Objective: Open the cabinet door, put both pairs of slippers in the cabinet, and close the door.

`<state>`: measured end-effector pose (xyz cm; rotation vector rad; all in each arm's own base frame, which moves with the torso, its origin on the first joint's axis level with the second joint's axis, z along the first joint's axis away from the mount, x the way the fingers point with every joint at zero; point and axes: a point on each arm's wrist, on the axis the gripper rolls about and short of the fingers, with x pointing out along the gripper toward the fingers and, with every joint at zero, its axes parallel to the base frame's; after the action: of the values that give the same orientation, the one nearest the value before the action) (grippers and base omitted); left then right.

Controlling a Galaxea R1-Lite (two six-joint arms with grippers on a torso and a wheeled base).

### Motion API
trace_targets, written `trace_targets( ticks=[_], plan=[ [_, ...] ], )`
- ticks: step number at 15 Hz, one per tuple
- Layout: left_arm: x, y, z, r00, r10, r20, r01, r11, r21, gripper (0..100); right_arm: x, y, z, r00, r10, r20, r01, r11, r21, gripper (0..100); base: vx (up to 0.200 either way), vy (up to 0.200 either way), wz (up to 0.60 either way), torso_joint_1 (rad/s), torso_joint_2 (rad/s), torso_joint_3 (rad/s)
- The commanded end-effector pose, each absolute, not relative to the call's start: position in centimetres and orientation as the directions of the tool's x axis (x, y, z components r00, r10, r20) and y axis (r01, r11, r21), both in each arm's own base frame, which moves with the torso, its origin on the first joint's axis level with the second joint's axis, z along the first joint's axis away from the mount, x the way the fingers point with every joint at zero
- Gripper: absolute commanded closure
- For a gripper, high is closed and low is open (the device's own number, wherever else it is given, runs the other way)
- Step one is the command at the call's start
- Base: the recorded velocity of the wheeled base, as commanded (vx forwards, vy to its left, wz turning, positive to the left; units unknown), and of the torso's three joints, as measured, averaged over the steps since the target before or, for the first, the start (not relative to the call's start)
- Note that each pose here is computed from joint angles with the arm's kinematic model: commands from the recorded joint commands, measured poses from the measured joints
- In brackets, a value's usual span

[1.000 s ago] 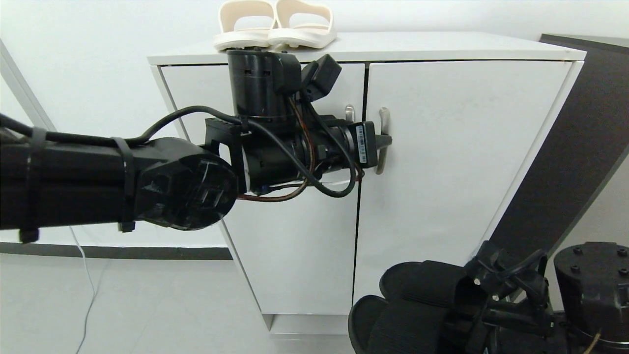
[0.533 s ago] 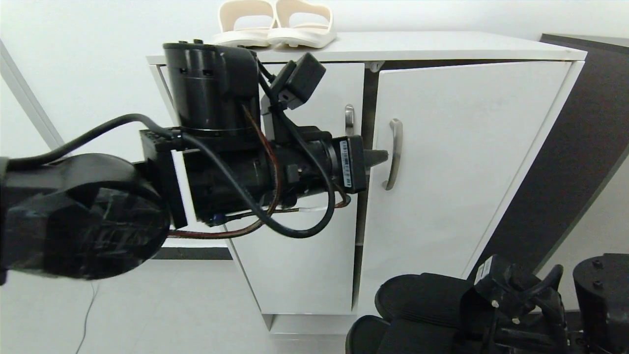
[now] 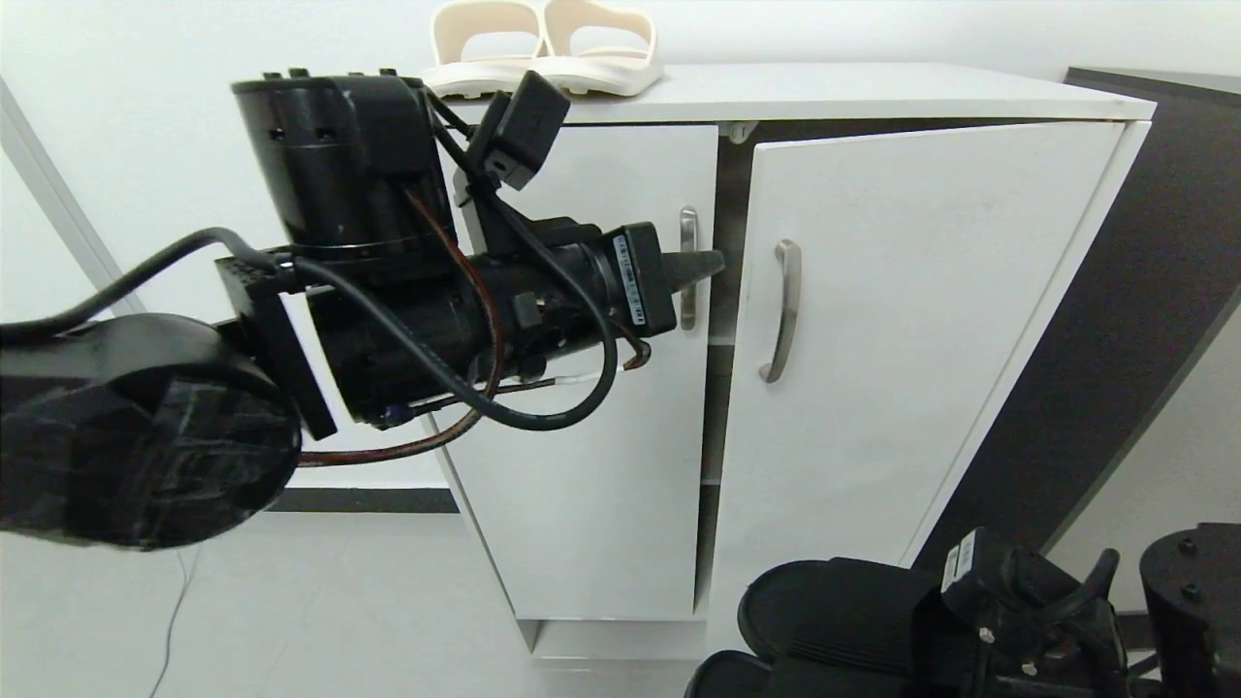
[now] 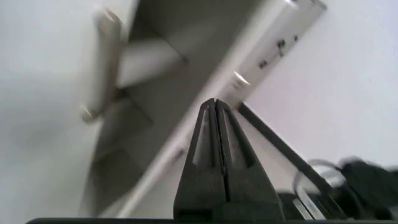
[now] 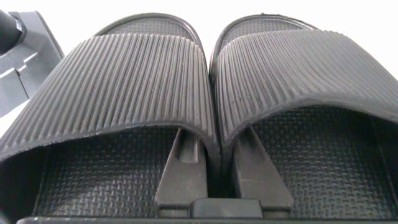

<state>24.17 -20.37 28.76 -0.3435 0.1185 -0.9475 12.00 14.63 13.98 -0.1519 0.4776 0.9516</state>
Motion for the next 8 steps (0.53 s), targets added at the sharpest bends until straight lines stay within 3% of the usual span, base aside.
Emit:
trace_targets(
  ticks=[1,8],
  plan=[
    [26.3,-21.2,27.4,0.602,-0.798,0.024,0.753,0.557,-0.349,100,12.0,14.6,14.0,0.485,0.746,-0.456,-0.813,0.577,0.078,100,0.0,0.0,0.0,0.0,0.0,0.0],
    [29.8,-24.0,26.4,0.6,-0.799,0.03,0.755,0.554,-0.349,100,11.5,14.6,13.4,0.464,0.745,-0.479,-0.829,0.555,0.06,100,0.0,0.0,0.0,0.0,0.0,0.0]
  ],
)
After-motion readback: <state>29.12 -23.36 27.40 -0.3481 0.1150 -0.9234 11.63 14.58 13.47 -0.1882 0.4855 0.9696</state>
